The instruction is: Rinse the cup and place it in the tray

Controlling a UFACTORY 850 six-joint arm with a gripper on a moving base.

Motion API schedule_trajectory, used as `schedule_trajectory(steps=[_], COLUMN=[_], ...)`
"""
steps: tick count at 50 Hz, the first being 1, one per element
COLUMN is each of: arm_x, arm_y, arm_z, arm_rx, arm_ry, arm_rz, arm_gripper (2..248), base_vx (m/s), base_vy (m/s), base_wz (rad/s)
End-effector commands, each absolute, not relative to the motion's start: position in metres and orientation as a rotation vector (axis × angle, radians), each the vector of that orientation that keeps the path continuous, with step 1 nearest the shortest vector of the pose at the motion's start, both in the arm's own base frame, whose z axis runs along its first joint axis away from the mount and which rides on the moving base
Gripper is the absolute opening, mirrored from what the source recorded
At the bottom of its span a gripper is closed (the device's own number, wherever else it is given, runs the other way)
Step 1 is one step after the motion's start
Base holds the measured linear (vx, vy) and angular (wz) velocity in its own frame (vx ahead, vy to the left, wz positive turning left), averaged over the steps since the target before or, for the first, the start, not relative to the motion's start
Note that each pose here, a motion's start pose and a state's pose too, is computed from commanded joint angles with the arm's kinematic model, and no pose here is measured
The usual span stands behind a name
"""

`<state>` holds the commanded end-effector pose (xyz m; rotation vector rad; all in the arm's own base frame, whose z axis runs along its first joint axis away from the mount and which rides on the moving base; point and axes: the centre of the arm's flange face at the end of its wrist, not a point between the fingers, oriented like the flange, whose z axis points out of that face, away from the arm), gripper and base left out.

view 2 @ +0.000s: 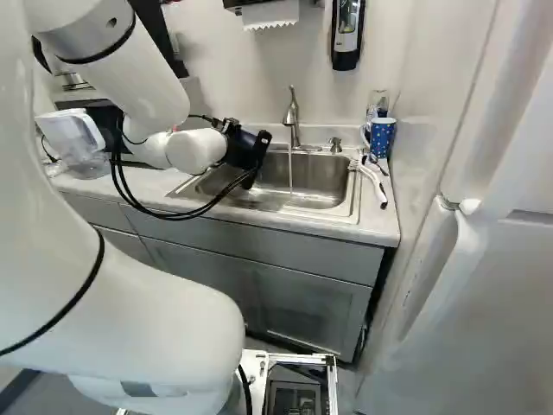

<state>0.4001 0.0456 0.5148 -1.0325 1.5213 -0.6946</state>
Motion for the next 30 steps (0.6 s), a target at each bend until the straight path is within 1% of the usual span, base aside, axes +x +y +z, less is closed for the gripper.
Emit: schedule_trajectory(steps=[30], arm_x=[0.4001], arm_y=[0.0456], arm_z=[0.5148], arm_rx=[-1.073], arm_ry=[1.500], arm_rz=[-0.729], arm_gripper=[117], base_vx=[0.000], base_vy=[0.000], base_wz=[0.000])
